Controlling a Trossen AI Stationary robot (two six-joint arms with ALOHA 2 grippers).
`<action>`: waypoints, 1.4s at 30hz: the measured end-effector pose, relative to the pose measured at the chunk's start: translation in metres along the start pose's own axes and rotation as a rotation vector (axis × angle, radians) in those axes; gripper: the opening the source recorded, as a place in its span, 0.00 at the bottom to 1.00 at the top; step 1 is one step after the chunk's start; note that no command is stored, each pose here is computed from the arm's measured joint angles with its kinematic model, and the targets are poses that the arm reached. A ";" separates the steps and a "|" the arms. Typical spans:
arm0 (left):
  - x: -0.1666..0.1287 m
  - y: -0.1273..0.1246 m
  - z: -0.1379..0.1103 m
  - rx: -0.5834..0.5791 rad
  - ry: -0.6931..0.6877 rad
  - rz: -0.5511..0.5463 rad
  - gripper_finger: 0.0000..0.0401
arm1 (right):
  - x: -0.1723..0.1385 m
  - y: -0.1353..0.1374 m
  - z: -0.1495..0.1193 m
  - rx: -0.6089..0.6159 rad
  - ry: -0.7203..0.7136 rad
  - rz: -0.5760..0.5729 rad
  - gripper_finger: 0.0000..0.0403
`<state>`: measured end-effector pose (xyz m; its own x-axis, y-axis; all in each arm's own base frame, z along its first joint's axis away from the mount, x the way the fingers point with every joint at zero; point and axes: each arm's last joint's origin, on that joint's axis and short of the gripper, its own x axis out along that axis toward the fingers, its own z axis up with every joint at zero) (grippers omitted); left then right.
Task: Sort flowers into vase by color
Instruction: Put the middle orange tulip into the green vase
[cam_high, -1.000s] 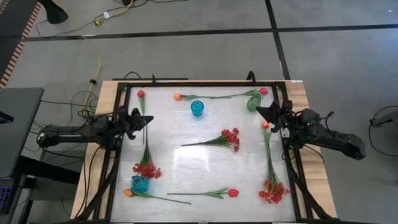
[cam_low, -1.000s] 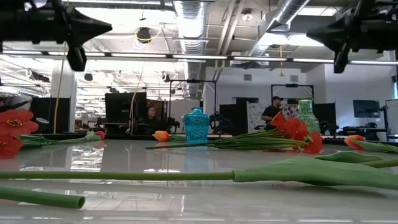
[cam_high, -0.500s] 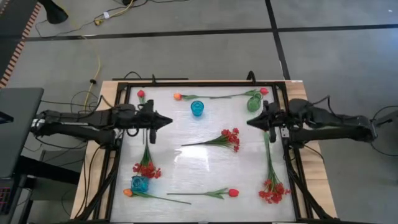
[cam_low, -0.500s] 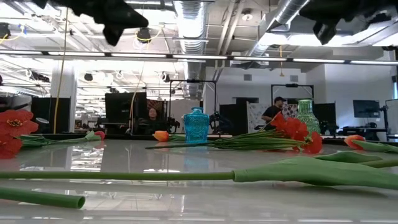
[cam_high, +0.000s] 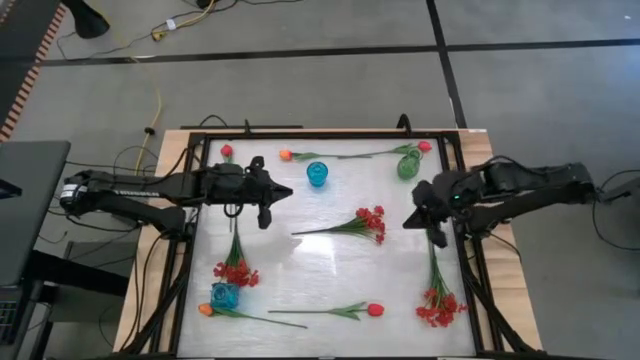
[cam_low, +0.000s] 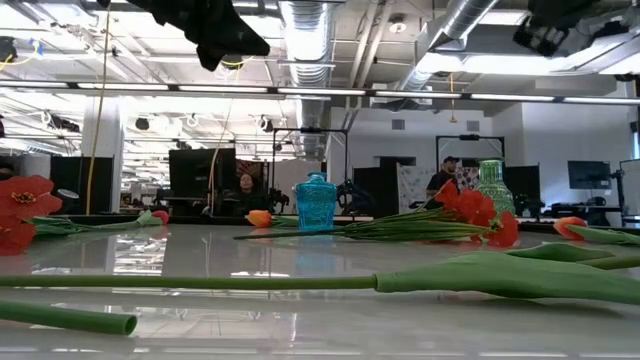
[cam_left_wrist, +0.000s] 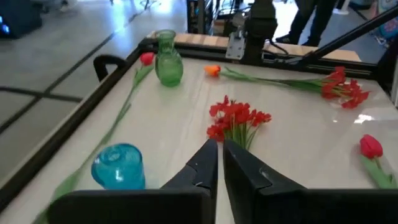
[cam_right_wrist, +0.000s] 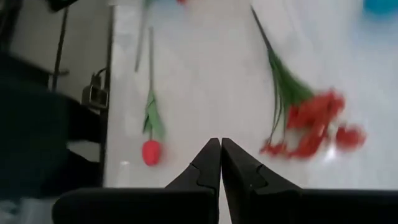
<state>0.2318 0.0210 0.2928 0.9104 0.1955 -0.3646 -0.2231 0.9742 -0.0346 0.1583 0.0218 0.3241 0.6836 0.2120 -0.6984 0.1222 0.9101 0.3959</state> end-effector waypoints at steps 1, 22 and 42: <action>0.001 0.000 0.000 -0.003 0.003 0.000 0.07 | 0.004 0.000 0.001 0.060 0.023 -0.011 0.11; 0.002 0.003 0.001 -0.057 -0.009 0.011 0.43 | 0.049 -0.032 -0.017 0.839 0.425 -0.467 0.30; 0.002 0.005 -0.004 -0.090 0.037 0.051 0.43 | 0.100 -0.078 -0.094 1.048 0.471 -0.614 0.50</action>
<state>0.2313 0.0257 0.2882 0.8840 0.2384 -0.4022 -0.3003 0.9488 -0.0977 0.1497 0.0051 0.1670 0.0253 0.1616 -0.9865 0.9690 0.2386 0.0639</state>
